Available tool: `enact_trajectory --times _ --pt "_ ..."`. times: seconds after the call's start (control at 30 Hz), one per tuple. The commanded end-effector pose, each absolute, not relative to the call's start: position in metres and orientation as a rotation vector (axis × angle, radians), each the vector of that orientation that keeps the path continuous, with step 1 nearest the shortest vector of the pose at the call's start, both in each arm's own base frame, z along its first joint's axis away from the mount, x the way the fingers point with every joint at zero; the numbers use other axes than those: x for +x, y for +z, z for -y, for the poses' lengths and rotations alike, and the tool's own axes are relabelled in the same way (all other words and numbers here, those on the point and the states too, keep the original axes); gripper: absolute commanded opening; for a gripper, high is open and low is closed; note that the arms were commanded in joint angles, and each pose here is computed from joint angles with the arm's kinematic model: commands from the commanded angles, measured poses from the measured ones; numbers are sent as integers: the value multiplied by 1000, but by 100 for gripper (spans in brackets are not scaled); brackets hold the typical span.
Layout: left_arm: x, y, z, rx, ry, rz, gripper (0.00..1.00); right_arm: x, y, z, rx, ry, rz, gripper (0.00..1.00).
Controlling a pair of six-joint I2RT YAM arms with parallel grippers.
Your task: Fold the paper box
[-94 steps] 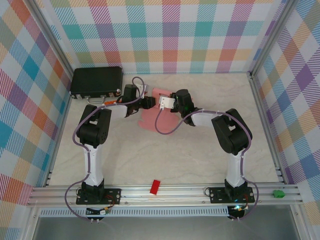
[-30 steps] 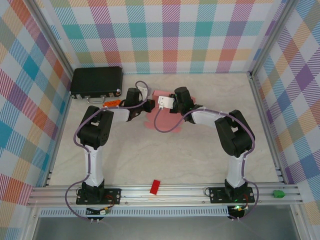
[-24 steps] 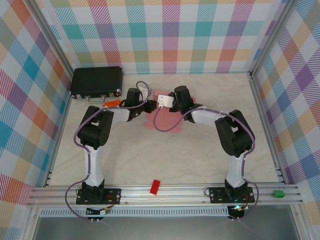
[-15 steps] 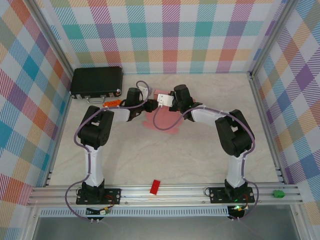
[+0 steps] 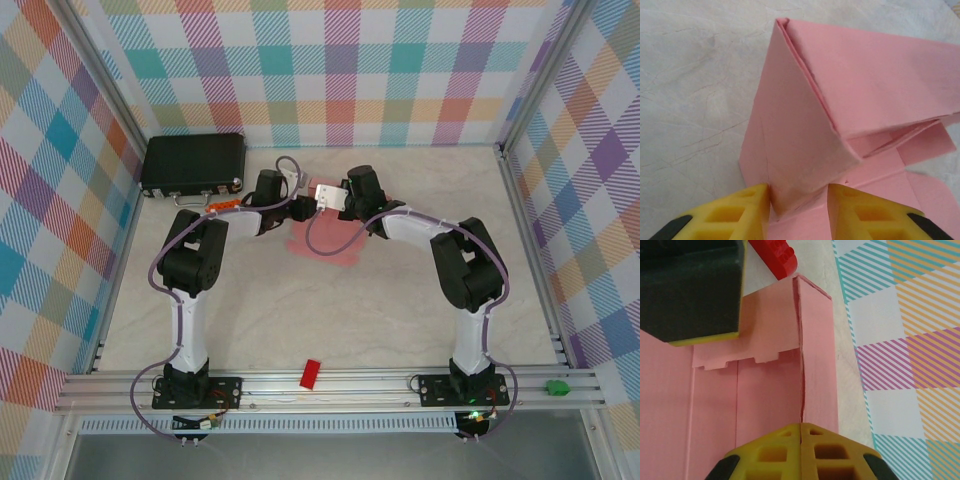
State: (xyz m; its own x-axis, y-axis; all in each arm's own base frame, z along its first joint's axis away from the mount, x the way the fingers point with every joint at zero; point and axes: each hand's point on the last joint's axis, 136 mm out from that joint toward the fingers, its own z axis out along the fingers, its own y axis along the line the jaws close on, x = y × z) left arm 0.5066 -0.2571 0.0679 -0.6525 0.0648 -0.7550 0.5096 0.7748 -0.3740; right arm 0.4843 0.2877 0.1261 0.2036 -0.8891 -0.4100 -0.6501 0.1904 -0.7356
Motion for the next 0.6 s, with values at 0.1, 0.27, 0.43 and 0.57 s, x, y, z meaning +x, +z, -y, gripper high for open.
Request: enact_trajectory --times 0.1,0.27,0.43,0.57 --pt "483 61 265 539 -728 -2259 37 484 115 -296 -1550 -261 -1539 7" --pt "480 62 265 549 -725 -2247 40 484 115 -295 -1547 -257 -1545 7" --pt "487 59 262 528 -591 -2261 46 484 114 -296 -1547 -256 -1545 7" --pt "497 59 263 513 -524 -2253 46 483 114 -296 -1546 -245 -1552 7"
